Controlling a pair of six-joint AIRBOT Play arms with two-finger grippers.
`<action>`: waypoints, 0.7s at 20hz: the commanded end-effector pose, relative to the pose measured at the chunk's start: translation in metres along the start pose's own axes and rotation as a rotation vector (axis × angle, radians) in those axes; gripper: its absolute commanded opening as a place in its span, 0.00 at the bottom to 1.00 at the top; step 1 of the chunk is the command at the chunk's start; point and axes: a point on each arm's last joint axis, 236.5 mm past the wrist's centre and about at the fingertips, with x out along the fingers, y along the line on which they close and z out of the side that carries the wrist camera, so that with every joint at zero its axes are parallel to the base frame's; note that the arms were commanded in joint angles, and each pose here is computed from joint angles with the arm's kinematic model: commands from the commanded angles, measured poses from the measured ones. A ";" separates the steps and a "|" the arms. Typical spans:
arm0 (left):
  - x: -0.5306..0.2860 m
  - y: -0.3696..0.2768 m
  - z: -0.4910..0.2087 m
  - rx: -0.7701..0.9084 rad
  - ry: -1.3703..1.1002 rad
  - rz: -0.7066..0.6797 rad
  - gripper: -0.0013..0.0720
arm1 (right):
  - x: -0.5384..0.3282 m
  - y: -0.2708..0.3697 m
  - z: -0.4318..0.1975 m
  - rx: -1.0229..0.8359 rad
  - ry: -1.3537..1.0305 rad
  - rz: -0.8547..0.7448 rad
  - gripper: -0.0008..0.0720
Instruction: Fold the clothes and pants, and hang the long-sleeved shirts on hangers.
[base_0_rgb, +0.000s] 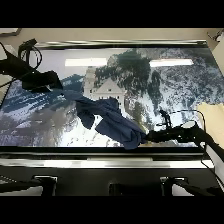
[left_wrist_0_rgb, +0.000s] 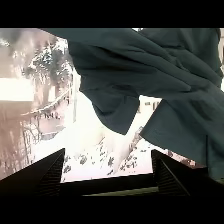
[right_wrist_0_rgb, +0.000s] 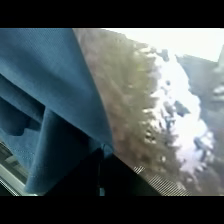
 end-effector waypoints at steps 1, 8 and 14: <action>-0.002 0.023 0.017 -0.053 -0.053 0.008 0.86 | 0.002 0.001 -0.002 0.008 0.010 -0.006 0.04; 0.067 0.119 0.051 -0.386 -0.164 -0.254 0.86 | -0.004 0.035 -0.025 0.037 0.109 0.128 0.04; 0.154 0.120 0.000 -0.237 0.017 -0.377 0.86 | -0.009 0.040 -0.023 0.098 0.096 0.124 0.04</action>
